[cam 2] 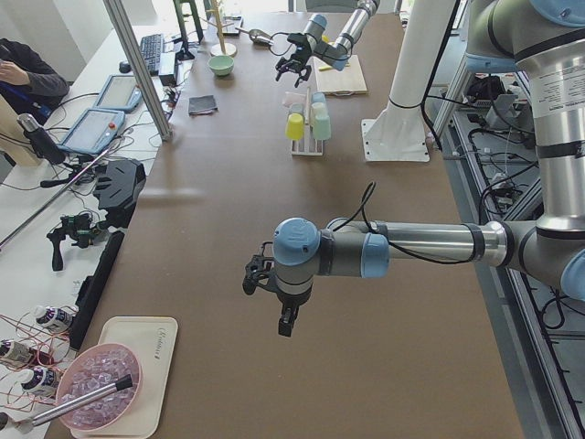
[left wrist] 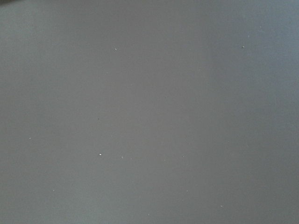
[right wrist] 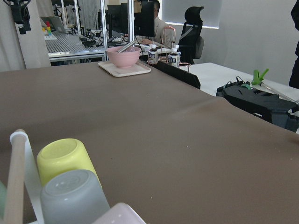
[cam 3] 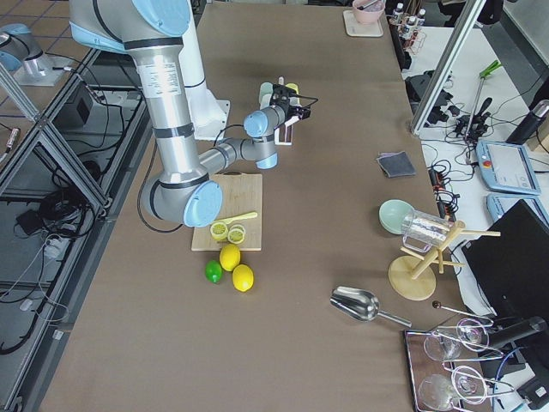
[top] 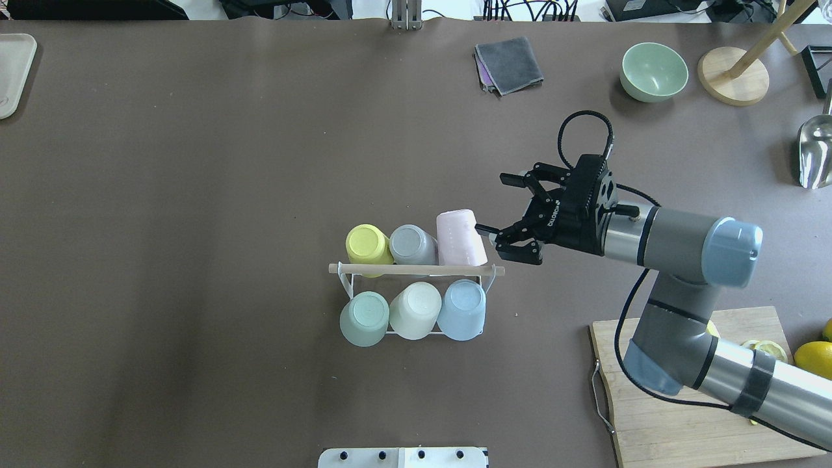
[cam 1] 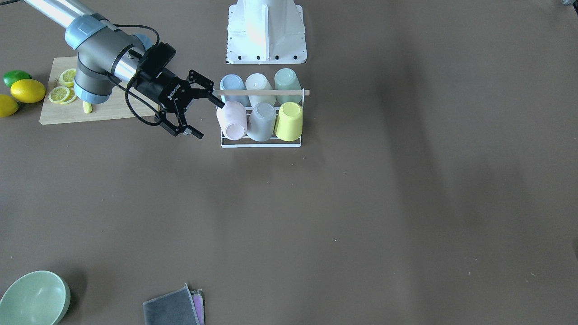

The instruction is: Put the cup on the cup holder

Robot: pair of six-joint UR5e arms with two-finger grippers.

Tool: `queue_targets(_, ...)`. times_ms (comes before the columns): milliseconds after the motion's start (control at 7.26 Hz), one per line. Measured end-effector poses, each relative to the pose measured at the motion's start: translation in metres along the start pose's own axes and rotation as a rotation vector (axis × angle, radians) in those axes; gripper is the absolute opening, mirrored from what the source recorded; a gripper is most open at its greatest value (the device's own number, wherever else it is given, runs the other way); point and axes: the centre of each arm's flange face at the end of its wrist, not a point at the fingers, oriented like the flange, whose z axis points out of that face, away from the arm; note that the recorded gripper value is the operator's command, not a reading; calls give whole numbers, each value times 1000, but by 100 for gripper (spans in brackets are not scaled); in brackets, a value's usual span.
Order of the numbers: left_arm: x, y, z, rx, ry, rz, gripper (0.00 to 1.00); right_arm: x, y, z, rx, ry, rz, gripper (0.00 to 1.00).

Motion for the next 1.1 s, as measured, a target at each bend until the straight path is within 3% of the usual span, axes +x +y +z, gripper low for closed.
queue_targets(276, -1, 0, 1, 0, -1, 0, 99, 51, -11, -27, -200, -67, 156, 100)
queue_targets(551, -2, 1, 2, -1, -3, -1, 99, 101, 4, -71, -372, -36, 375, 100)
queue_targets(827, -3, 0, 2, -2, -4, -3, 99, 157, 41, -133, -542, 107, 620, 100)
queue_targets(1102, -3, 0, 2, -1, -4, -3, 99, 213, 67, -184, -700, 300, 859, 100)
